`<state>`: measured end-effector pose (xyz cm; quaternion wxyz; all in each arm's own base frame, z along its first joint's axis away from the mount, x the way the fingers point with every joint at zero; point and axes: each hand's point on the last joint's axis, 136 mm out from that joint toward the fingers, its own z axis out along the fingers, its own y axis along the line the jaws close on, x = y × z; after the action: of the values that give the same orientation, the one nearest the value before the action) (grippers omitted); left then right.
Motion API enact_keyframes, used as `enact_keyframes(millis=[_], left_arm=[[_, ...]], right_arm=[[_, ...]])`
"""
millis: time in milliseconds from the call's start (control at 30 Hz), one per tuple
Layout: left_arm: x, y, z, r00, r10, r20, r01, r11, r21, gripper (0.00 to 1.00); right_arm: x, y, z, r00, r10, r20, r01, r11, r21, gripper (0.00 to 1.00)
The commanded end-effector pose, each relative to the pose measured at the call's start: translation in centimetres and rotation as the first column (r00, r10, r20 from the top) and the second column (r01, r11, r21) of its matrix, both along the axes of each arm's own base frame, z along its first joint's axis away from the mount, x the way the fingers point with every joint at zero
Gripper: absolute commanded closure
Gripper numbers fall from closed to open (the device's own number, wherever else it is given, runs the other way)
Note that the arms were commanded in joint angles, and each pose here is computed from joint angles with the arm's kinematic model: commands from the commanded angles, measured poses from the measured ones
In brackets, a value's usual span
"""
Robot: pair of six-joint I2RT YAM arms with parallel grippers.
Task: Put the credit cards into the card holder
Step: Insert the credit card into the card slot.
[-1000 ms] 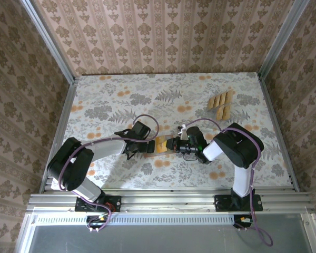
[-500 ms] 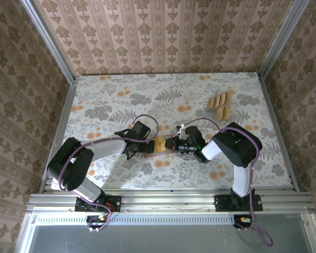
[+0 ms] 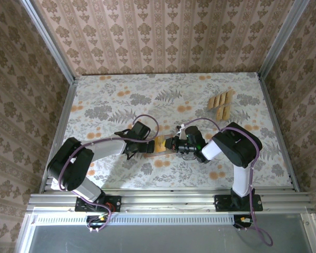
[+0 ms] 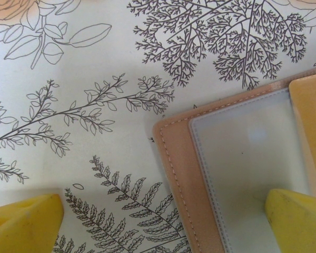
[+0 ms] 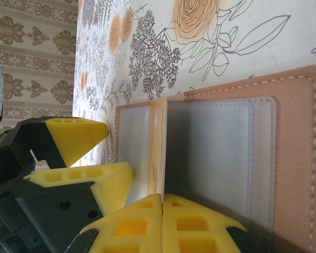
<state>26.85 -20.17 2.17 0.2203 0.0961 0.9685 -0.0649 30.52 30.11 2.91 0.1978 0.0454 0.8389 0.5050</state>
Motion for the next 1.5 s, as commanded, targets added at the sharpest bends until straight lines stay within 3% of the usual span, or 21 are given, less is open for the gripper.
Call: enact_keyframes(millis=[0,1267,1333,1467], left_arm=[[-1.4,1.7,-1.2,0.999,0.020,-0.045,-0.017,0.998,0.061,0.00],[-1.4,1.8,-1.6,0.998,0.025,-0.050,-0.022,0.998,0.058,0.00],[-1.4,1.8,-1.6,0.998,0.024,-0.050,-0.021,0.998,0.057,0.00],[-1.3,1.7,-1.4,0.999,0.027,-0.043,-0.025,0.998,0.053,0.00]], right_arm=[[-1.9,-1.0,-3.7,0.994,-0.001,-0.112,-0.010,0.994,-0.104,1.00],[-3.7,-1.5,-5.7,0.986,0.031,-0.161,-0.063,0.978,-0.199,1.00],[-3.7,-1.6,-5.5,0.987,0.032,-0.160,-0.065,0.977,-0.203,0.94],[-3.5,-1.5,-4.9,0.986,0.040,-0.163,-0.075,0.974,-0.214,0.70]])
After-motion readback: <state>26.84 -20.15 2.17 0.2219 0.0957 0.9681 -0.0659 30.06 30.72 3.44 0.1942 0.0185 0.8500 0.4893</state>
